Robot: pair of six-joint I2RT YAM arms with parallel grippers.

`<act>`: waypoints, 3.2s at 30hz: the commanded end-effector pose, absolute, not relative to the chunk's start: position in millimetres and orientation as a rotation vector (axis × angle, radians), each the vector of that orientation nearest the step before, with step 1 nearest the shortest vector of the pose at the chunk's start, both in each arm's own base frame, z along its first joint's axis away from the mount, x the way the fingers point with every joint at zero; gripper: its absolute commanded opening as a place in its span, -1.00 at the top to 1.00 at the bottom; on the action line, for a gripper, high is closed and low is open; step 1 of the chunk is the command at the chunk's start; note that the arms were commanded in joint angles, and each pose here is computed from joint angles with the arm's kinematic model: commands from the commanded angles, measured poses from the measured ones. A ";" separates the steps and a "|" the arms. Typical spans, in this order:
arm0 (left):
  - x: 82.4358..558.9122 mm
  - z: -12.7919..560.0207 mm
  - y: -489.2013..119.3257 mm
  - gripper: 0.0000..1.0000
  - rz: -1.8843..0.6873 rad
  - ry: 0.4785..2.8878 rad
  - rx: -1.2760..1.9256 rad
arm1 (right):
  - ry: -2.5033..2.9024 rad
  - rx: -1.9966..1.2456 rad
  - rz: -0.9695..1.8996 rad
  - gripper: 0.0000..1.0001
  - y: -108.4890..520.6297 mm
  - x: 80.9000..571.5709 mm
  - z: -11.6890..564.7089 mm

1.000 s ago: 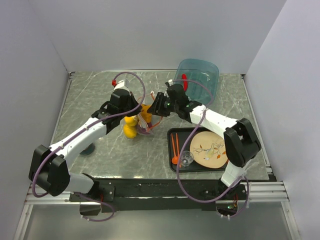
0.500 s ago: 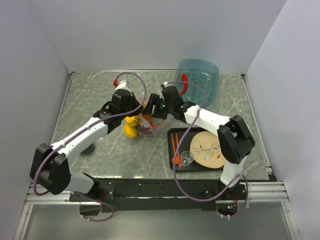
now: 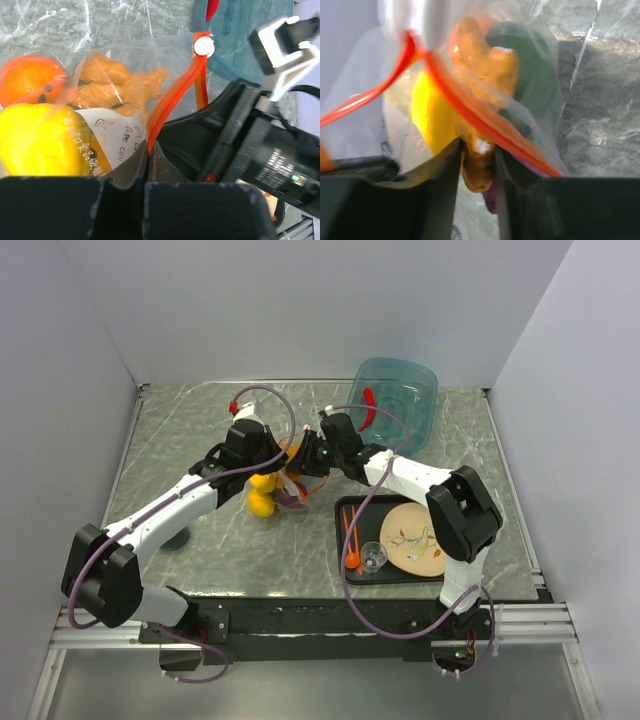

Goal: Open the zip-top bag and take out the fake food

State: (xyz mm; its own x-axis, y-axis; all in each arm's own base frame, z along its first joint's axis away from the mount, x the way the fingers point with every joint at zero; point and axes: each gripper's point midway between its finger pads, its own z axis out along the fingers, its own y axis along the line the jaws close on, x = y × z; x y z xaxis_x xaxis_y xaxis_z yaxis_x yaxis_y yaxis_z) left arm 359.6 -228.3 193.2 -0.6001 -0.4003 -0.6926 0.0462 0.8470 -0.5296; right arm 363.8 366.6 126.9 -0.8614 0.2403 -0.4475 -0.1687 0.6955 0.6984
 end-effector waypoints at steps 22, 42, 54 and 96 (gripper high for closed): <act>387.4 219.1 -225.2 0.98 -0.587 2.070 -0.327 | 2.237 -0.123 0.932 0.96 344.4 337.2 199.9; 377.9 199.5 -215.4 0.99 -0.560 2.124 -0.335 | 2.039 0.107 0.816 0.93 249.2 397.6 262.0; 370.1 202.9 -222.4 0.98 -0.612 2.147 -0.300 | 1.988 0.489 0.293 0.80 126.7 542.7 210.9; 341.4 214.3 -244.2 0.99 -0.756 2.097 -0.292 | 2.353 -0.098 0.966 0.26 364.5 347.9 149.3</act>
State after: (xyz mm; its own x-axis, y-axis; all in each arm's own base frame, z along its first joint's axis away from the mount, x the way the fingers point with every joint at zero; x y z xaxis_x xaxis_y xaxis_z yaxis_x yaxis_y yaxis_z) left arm 341.4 -240.8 193.7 -0.6383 -0.4231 -0.6432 0.0348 0.8187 -0.5731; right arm 346.9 351.0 124.8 -0.8505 0.1670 -0.4988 -0.2014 0.7726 0.6021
